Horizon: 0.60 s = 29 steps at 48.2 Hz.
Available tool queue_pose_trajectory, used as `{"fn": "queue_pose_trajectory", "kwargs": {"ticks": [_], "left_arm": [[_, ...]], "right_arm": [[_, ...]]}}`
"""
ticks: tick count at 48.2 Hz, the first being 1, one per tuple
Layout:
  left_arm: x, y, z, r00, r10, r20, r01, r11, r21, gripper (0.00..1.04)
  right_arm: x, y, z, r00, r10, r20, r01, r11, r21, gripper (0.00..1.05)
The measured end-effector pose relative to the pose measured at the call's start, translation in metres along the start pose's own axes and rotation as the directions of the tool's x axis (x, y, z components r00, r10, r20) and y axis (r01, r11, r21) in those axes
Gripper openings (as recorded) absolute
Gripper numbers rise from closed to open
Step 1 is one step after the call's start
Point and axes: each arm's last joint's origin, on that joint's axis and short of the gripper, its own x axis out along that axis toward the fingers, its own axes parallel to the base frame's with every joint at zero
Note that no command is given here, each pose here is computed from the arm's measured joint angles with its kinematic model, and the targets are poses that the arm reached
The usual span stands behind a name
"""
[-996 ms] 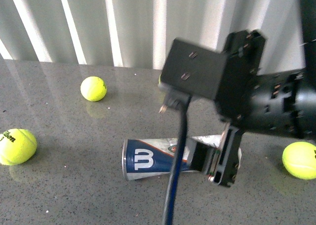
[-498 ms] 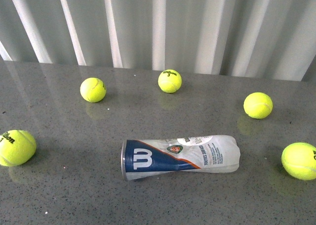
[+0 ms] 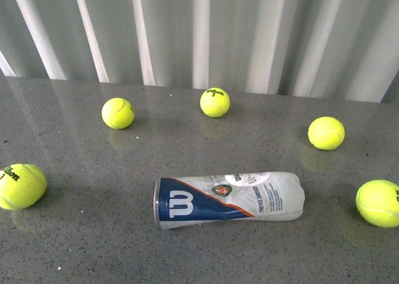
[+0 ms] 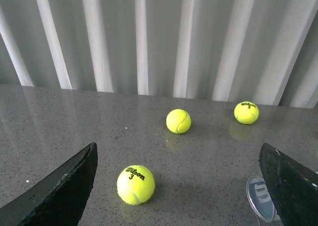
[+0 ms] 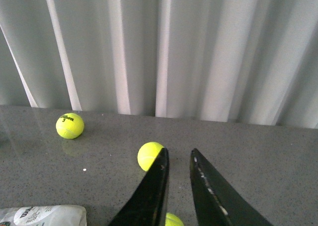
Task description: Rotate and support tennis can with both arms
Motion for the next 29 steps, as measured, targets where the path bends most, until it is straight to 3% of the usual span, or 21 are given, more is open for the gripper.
{"fn": "queue_pose_trajectory", "kwargs": {"ticks": [3, 29], "left_arm": [[0.000, 0.000, 0.000, 1.000, 0.000, 0.000, 0.000, 1.000, 0.000, 0.98], [0.000, 0.000, 0.000, 1.000, 0.000, 0.000, 0.000, 1.000, 0.000, 0.98]], "right_arm": [[-0.006, 0.000, -0.004, 1.000, 0.000, -0.005, 0.000, 1.000, 0.002, 0.03], [-0.032, 0.000, -0.022, 1.000, 0.000, 0.001, 0.000, 1.000, 0.007, 0.03]]}}
